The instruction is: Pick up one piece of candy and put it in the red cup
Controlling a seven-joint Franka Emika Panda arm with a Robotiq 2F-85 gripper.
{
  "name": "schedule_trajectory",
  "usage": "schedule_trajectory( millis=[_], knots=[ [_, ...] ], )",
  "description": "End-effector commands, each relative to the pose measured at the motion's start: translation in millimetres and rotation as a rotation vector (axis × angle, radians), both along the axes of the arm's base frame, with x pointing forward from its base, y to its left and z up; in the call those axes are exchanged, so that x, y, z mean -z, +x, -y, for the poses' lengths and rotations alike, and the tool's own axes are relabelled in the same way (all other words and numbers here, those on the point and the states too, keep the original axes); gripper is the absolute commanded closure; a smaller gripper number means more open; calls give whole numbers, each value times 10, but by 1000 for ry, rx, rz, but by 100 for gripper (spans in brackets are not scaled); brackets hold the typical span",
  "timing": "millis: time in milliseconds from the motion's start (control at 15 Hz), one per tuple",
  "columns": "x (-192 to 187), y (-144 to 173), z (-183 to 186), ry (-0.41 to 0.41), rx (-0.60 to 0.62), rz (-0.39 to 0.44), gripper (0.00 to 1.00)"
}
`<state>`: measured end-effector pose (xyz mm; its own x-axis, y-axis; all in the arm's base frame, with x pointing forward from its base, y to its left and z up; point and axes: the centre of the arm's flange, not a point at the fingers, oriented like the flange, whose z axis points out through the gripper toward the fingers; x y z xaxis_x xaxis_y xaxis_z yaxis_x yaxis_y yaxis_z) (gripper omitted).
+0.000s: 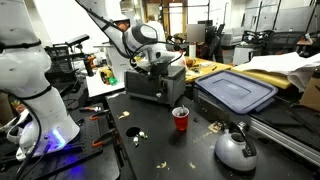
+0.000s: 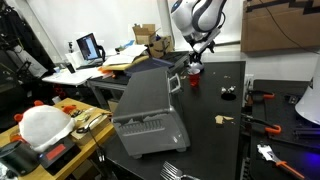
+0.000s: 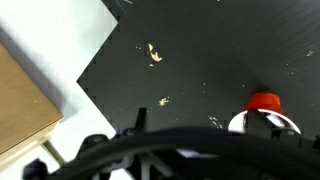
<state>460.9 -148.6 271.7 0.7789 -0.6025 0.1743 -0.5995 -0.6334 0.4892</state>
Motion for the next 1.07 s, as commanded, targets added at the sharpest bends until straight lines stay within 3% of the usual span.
schedule_trajectory(
  millis=[0,1000],
  knots=[
    [16,-118,21,-72,14,21,0],
    [125,-258,146,-257,-75,-9,0]
  ],
)
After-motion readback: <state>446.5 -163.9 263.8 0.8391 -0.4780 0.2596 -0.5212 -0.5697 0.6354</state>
